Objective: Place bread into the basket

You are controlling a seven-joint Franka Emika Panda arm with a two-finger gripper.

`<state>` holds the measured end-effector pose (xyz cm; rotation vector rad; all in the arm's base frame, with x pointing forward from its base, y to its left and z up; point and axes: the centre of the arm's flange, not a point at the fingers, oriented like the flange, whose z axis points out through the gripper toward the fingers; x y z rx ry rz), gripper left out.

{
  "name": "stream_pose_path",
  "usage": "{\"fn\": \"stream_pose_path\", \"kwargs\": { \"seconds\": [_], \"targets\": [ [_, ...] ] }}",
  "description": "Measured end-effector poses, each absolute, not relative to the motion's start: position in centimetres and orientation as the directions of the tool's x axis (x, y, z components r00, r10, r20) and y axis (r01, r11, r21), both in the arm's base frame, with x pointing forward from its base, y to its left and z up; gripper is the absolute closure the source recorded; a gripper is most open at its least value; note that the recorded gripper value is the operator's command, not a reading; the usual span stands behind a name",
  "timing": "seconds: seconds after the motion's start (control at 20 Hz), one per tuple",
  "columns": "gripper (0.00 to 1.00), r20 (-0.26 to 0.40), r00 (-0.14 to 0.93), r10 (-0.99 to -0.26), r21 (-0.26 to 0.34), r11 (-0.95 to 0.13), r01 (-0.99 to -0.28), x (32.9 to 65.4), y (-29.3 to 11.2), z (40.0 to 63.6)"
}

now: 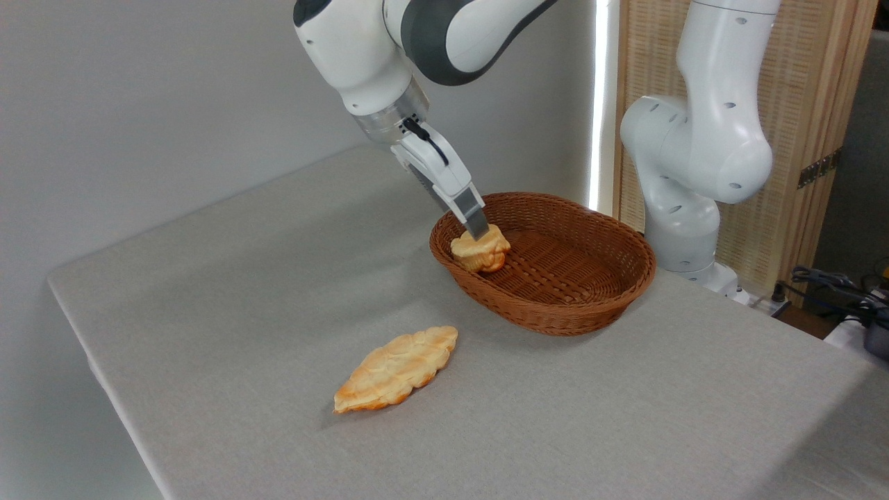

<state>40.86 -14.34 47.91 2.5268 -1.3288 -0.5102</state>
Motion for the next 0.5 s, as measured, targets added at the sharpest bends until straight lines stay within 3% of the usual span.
{"fn": "stream_pose_path", "kwargs": {
  "seconds": [0.35, 0.5],
  "targets": [
    [0.00, -0.017, 0.587, -0.810, 0.196, -0.578, -0.792, 44.7, -13.6, 53.2],
    [0.00, 0.030, 0.612, -0.790, 0.156, -0.601, -0.784, 46.1, -12.6, 53.8]
  ]
}}
